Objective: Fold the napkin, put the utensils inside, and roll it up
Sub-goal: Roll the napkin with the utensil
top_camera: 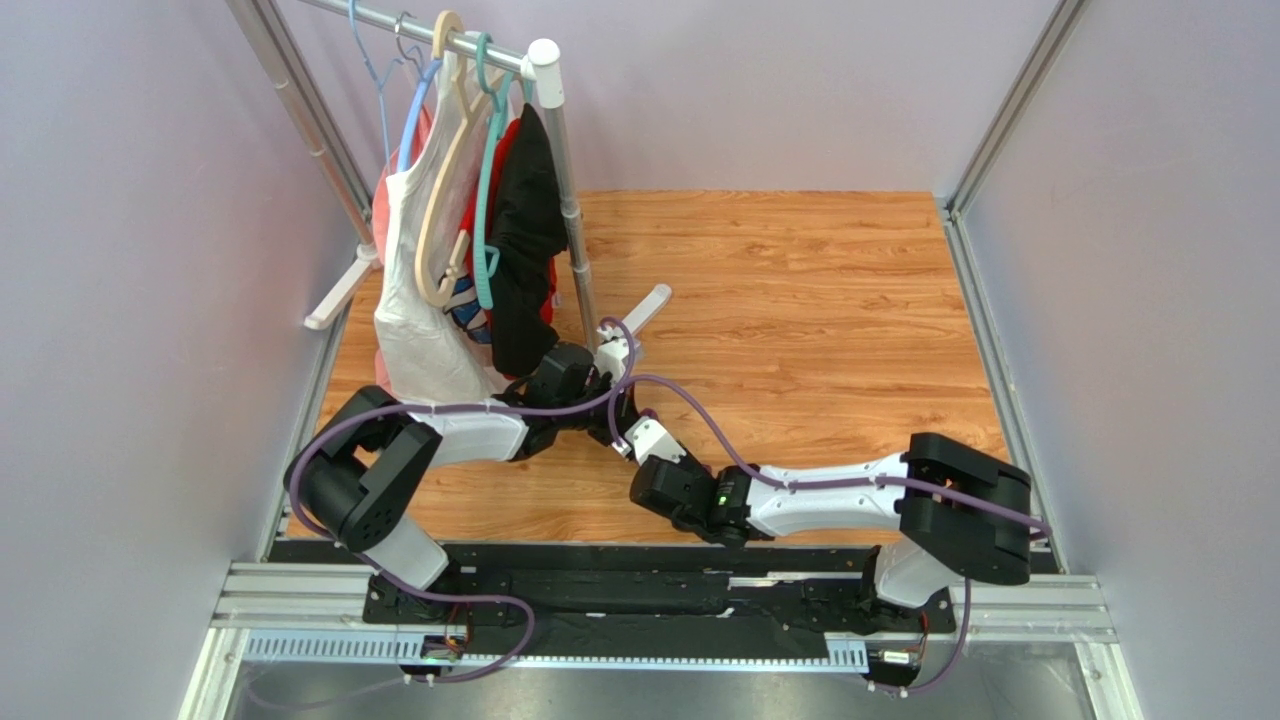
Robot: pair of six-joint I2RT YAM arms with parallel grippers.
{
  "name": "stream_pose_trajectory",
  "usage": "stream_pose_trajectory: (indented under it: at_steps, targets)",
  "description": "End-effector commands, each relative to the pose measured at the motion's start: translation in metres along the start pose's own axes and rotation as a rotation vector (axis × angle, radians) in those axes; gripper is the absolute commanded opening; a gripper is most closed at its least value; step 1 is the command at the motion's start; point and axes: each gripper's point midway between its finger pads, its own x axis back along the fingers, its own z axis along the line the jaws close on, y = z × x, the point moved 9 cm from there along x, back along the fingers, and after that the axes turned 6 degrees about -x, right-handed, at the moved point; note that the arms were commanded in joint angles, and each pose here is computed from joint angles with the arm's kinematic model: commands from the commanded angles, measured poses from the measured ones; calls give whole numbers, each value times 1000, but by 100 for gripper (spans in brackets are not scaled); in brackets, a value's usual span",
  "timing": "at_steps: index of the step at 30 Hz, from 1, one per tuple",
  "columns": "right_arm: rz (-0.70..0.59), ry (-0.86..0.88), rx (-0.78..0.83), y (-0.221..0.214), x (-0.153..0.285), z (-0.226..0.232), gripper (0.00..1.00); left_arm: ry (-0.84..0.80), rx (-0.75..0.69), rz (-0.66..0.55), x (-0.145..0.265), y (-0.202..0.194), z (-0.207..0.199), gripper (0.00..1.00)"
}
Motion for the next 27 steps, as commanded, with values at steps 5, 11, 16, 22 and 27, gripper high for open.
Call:
stream_pose_trajectory:
  at_steps: [5, 11, 16, 22, 27]
  targets:
    - [92, 47, -93, -17, -17, -1, 23, -39, -28, -31, 2, 13, -5, 19]
    - [122, 147, -182, -23, -12, -5, 8, 68, -19, -85, 25, 24, -5, 76]
    - [137, 247, -247, -23, -8, -13, 4, 152, 14, -50, 35, 21, 0, 79]
    - [162, 402, -329, -18, -8, -25, 2, 164, 16, -72, 44, 19, -1, 80]
    - [172, 508, -374, -13, -8, -36, 1, 127, -4, -102, 46, 20, -5, 81]
